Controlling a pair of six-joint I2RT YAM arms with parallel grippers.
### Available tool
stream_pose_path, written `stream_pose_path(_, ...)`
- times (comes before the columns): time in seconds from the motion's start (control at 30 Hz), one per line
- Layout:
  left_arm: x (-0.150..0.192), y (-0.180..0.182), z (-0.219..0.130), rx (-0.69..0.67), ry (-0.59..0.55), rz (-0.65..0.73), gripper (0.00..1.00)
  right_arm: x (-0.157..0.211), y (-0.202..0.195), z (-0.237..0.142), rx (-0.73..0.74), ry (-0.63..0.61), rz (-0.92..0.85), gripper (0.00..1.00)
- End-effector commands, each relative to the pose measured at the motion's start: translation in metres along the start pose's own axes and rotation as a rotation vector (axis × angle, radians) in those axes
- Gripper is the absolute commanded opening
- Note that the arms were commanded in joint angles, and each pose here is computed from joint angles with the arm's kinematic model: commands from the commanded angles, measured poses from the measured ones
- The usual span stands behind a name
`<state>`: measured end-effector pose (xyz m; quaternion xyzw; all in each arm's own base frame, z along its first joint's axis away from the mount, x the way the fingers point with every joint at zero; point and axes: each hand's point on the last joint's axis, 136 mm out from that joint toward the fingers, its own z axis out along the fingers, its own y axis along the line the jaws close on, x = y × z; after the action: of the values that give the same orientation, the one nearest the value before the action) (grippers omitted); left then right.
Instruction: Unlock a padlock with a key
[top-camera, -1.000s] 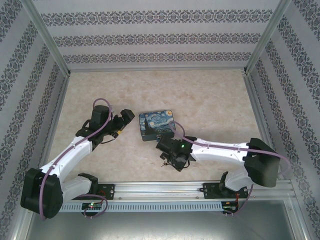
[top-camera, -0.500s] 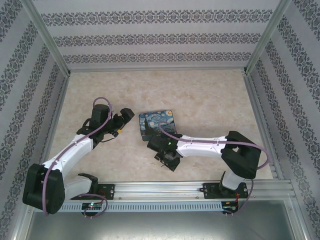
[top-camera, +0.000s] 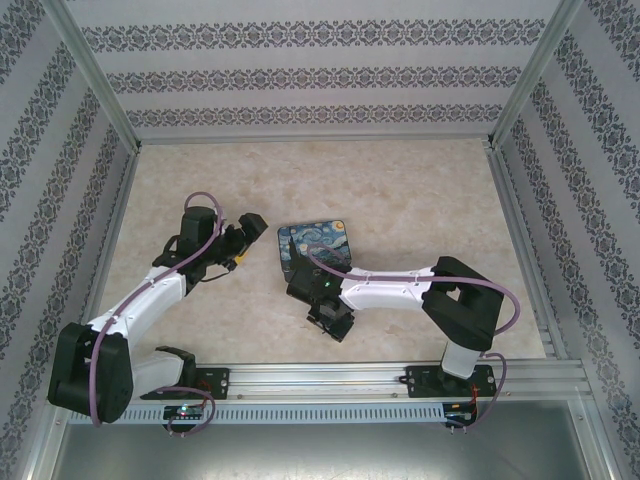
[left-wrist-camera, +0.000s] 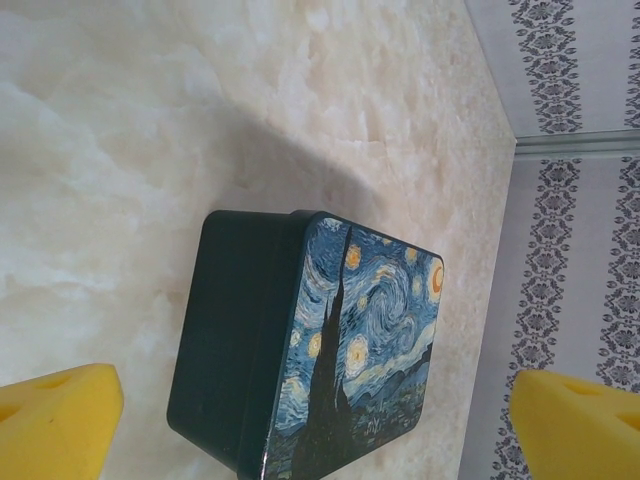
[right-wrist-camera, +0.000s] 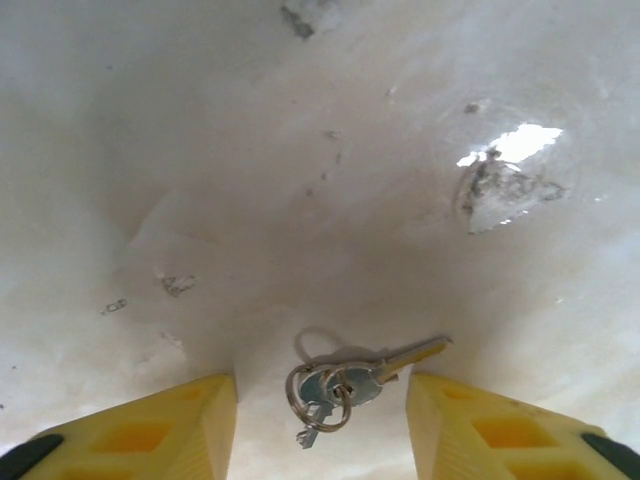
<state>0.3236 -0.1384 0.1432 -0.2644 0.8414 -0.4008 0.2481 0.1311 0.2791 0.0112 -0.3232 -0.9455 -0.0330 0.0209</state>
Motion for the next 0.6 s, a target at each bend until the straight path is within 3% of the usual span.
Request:
stream_pose_path(0.0, -0.006, -0.005, -0.001, 0.034, -0.007, 0.005, 0.99, 0.000, -0.008, 0.009, 0.050, 0.004, 0.018, 0.45)
stream_pose_path(0.57, -0.003, -0.005, -0.006, 0.026, -0.005, 0.005, 1.00, -0.014, -0.022, 0.015, 0.041, -0.009, -0.021, 0.00)
